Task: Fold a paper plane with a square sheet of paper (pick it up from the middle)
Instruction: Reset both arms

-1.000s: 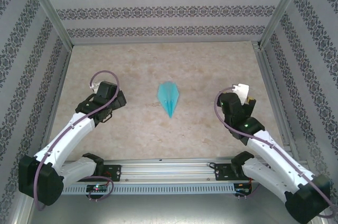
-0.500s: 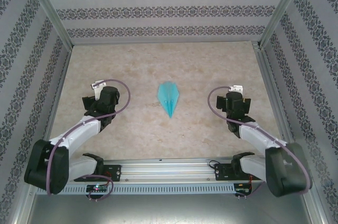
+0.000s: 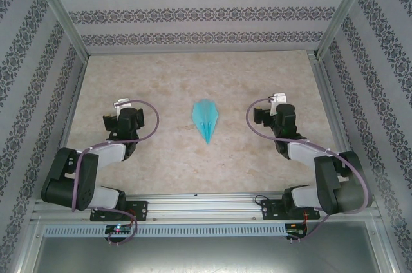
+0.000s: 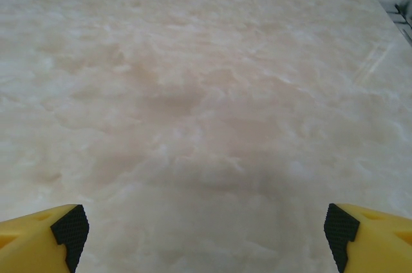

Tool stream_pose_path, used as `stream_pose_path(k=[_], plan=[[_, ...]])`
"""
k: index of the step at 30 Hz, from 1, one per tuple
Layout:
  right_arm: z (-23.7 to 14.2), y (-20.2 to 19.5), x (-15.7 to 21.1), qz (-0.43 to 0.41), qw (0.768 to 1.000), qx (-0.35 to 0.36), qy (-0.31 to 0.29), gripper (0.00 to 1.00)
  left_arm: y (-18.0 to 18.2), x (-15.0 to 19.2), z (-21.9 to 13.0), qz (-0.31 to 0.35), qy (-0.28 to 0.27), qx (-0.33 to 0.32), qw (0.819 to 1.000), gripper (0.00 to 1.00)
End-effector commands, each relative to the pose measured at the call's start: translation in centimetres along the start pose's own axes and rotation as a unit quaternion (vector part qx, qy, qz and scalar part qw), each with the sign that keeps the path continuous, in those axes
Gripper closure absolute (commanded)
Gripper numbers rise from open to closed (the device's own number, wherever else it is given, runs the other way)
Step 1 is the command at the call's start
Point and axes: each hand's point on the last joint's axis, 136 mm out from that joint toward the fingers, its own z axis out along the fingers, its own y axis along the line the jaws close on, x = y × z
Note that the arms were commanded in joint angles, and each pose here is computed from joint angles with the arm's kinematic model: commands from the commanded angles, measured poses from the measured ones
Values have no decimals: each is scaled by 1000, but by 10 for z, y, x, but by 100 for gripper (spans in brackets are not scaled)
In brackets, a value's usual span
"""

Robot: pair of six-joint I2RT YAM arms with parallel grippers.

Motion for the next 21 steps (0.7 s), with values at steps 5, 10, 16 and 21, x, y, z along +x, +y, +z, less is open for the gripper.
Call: stream_pose_path(k=[5,10,16,21], plan=[[-8,-19,-15,2,996,9,-91,3,-19,-16,18,-8,-47,67,997,0],[10,-20,-2,9,994,11,-105,3,-32,-4,19,-2,-46,121,992,0],[20,-40,-5,42,996,37,-63,2,-27,-2,25,-19,-33,123,992,0],[18,-41,-5,39,996,50,-63,2,-28,-3,24,-16,-40,125,991,0]])
